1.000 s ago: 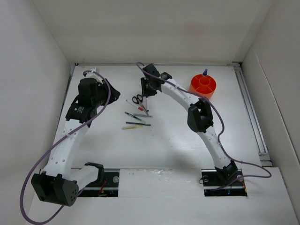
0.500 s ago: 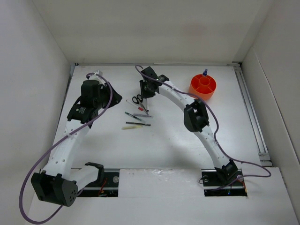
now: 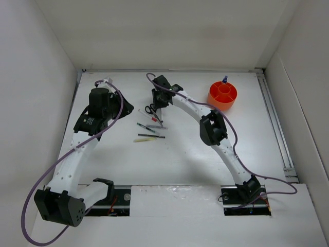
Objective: Sort the stationery into containers
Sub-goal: Pick up the scissors from the center of the board.
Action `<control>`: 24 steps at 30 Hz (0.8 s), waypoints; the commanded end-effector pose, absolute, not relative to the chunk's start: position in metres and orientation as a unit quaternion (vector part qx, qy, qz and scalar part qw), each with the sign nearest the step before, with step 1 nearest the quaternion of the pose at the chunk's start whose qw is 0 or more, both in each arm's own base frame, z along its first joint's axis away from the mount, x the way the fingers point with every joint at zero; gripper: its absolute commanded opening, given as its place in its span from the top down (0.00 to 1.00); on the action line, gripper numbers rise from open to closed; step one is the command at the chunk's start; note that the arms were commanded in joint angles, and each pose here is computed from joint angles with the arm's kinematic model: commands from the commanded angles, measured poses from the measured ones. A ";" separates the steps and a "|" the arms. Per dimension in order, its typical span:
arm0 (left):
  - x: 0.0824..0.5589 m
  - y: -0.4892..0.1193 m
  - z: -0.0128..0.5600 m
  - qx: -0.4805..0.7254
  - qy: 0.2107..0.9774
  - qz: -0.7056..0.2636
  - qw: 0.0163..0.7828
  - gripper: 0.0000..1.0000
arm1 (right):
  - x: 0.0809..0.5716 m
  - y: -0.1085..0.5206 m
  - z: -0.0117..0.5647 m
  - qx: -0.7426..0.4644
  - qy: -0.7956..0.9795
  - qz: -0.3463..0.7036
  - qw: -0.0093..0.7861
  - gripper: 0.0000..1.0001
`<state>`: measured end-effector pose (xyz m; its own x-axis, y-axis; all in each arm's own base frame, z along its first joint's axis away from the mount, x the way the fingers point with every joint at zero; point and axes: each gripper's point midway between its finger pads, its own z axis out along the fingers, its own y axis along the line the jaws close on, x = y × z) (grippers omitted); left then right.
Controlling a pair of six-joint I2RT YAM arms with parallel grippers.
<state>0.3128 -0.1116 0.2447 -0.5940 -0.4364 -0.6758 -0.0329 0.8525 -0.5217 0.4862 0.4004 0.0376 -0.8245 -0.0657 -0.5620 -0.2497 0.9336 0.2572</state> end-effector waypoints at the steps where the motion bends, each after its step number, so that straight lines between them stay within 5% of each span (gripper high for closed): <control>1: 0.310 -0.112 0.254 -0.131 0.853 -0.240 0.444 0.67 | 0.495 0.412 0.040 -0.072 0.933 0.160 0.314 0.70; 3: 0.310 -0.112 0.254 -0.131 0.853 -0.240 0.444 0.67 | 0.495 0.412 0.040 -0.070 0.933 0.147 0.322 0.72; 8: 0.309 -0.108 0.254 -0.136 0.853 -0.232 0.448 0.67 | 0.494 0.406 0.027 -0.063 0.937 0.132 0.316 1.00; 16: 0.311 -0.110 0.254 -0.133 0.850 -0.237 0.450 0.67 | 0.505 0.421 0.110 -0.044 0.901 0.199 0.383 1.00; 24: 0.318 -0.114 0.252 -0.135 0.850 -0.243 0.448 0.67 | 0.516 0.404 0.272 0.009 0.825 0.334 0.456 1.00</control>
<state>0.3138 -0.1100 0.2478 -0.5774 -0.4413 -0.6869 -0.0311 0.8526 -0.5216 0.4963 0.4118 0.1124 -0.7550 0.0987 -0.6482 -0.2053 0.9034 0.3766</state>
